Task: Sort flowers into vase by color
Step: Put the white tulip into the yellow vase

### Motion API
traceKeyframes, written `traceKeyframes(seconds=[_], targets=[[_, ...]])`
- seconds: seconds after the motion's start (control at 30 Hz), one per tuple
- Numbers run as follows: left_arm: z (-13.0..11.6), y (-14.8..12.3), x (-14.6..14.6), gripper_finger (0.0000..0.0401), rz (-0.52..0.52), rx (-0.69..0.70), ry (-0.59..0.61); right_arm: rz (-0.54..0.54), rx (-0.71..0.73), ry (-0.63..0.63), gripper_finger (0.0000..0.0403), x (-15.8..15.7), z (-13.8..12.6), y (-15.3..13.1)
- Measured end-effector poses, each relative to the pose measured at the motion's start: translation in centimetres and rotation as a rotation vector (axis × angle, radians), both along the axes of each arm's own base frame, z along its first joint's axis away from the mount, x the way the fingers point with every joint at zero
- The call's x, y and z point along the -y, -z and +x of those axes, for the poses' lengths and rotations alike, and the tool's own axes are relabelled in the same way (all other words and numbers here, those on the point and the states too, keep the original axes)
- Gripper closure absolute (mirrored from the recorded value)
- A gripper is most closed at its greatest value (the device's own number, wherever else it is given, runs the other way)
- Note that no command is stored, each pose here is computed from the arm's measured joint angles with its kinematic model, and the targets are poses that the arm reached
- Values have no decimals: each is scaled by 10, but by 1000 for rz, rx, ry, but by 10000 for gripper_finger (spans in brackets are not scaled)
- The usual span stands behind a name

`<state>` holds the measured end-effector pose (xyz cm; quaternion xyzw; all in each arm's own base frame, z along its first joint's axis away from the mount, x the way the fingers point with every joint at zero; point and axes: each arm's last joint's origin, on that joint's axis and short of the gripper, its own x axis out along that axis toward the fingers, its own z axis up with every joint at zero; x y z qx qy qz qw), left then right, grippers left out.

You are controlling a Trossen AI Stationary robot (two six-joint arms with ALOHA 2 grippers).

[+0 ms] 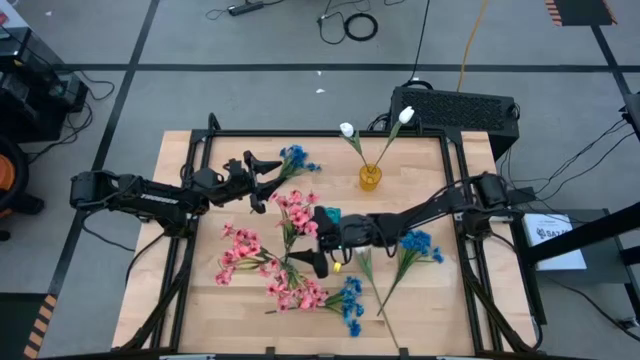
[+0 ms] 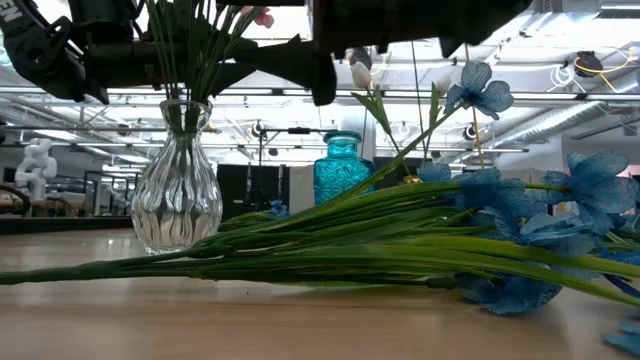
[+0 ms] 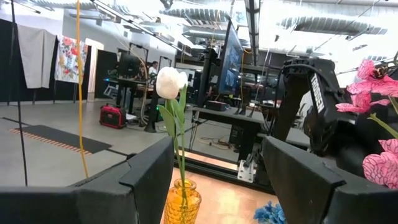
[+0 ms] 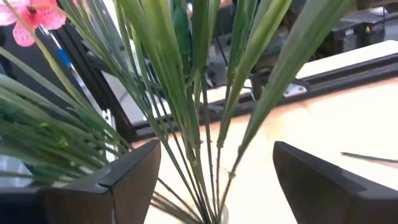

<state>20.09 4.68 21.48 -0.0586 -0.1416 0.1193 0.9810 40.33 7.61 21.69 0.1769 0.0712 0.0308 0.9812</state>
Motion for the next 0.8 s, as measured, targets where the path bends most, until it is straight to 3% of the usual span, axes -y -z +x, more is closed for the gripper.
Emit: traceKeyframes(seconds=[0.57, 0.8], targets=[[-13, -6, -9, 150, 12, -57, -37, -152, -284, 30, 101, 13, -50, -45], [-24, -3, -15, 150, -68, -159, -47, -228, -480, 0, 101, 17, -85, -57]])
